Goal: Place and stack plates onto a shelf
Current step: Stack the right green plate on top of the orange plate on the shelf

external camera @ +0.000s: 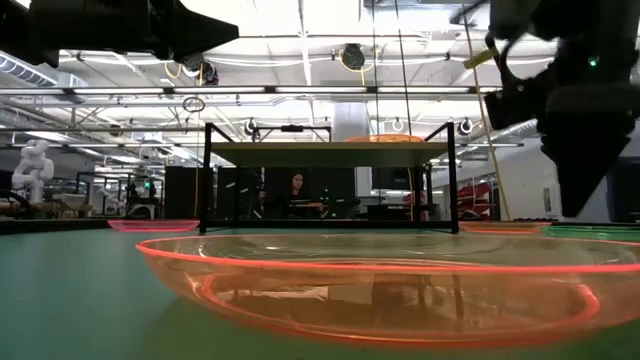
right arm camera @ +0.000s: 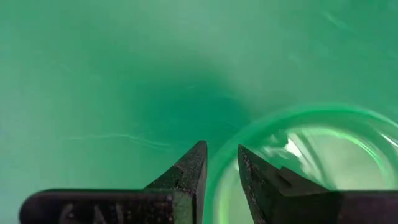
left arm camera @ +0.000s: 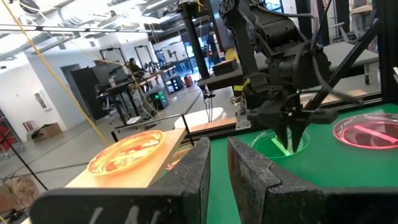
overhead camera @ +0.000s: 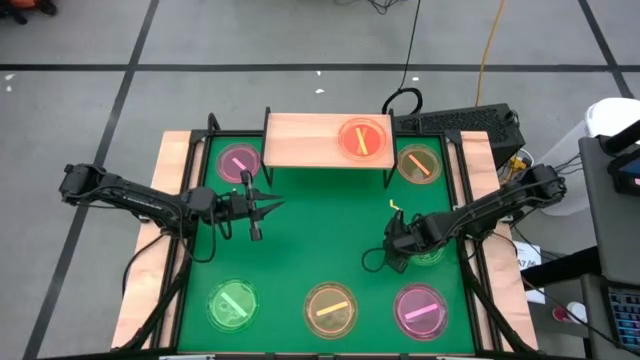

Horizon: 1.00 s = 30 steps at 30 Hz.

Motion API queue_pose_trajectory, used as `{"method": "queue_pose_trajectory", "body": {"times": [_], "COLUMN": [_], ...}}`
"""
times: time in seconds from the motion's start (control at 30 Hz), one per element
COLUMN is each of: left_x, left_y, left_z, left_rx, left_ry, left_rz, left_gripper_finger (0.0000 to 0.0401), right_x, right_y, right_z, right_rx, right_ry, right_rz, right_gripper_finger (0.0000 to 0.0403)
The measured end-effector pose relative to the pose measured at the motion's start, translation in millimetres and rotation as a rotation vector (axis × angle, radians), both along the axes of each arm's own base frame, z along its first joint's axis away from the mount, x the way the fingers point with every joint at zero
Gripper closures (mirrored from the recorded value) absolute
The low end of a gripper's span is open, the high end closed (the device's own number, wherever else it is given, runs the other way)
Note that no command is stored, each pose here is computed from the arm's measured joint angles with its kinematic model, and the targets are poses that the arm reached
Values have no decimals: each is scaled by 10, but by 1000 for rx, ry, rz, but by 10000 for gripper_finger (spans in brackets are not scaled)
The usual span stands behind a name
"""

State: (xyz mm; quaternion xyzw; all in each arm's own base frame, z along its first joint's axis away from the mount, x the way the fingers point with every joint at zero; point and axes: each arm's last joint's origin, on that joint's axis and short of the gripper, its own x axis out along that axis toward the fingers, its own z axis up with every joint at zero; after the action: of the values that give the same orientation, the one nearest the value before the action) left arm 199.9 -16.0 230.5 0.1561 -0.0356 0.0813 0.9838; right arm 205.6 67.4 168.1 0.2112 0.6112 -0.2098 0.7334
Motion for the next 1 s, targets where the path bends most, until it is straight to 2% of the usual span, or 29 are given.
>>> {"method": "queue_pose_trajectory", "body": {"times": [0.13,0.27,0.4,0.5,0.63,0.77,1.0], "left_x": [0,0,0,0,0,0,0], "left_y": [0,0,0,0,0,1,3], "left_z": [0,-1,-1,-1,-1,0,1], "left_rx": [0,-4,-14,-14,-10,8,10], "left_ry": [0,0,-1,-1,-1,1,1], "left_rz": [0,0,-1,-1,-1,2,6], "left_gripper_finger": [339,339,339,339,339,339,339], "right_x": [89,136,63,-30,-78,-12,176], "right_y": [51,66,22,-20,-107,-174,-172], "right_z": [62,81,55,40,104,427,1258], "right_rx": [98,111,111,105,81,-31,-248], "right_ry": [-111,-165,-71,31,91,86,54], "right_rz": [89,110,112,100,81,114,171], "right_gripper_finger": [330,330,320,296,259,244,258]}}
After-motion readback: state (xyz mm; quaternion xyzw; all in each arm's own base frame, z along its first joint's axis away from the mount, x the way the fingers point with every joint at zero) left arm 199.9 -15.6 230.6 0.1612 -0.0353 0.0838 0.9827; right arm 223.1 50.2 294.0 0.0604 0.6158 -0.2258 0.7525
